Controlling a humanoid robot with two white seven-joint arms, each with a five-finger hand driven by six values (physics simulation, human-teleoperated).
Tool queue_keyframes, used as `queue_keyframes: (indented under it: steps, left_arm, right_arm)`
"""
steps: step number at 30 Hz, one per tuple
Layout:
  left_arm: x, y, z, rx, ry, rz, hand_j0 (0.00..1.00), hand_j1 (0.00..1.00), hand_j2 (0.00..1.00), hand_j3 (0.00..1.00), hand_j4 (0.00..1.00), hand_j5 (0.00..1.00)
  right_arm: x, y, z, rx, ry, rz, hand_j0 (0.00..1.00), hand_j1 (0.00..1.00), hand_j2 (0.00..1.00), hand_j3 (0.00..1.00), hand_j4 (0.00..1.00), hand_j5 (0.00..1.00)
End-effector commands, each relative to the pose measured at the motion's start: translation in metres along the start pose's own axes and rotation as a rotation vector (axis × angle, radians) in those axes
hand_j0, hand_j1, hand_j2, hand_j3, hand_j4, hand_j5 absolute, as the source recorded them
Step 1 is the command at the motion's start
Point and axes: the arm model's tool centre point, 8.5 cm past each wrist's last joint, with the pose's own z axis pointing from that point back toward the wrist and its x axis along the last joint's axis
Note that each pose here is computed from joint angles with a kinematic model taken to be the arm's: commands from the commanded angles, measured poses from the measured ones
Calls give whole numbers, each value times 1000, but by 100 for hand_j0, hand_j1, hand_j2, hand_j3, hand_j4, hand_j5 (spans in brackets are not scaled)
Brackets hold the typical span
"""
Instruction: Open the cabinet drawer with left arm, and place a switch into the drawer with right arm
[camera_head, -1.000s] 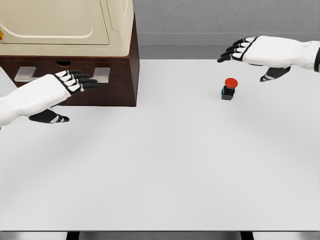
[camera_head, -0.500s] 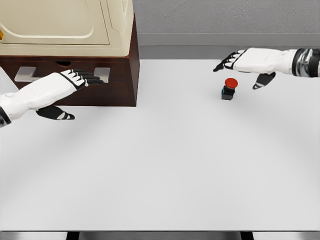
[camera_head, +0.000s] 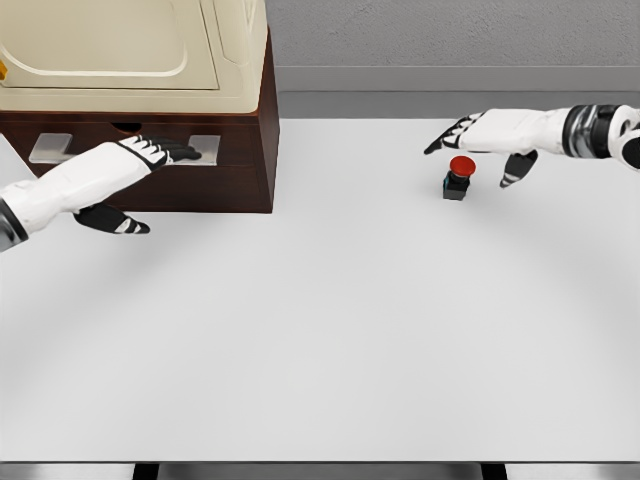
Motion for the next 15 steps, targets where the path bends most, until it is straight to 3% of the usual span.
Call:
queue_keyframes:
  steps: [1,15]
  left_arm:
    - [-2,-4,-2,0,3,13,100,100,100,100,100,100]
    - [-5,-6,4,-9,14,17,100,100,100,100,100,100]
  right_arm:
    - [-2,6,-8,14,4,-25,100,100,100,100,100,100]
    - [-5,14,-23,59,20,-42,100,100,100,100,100,100]
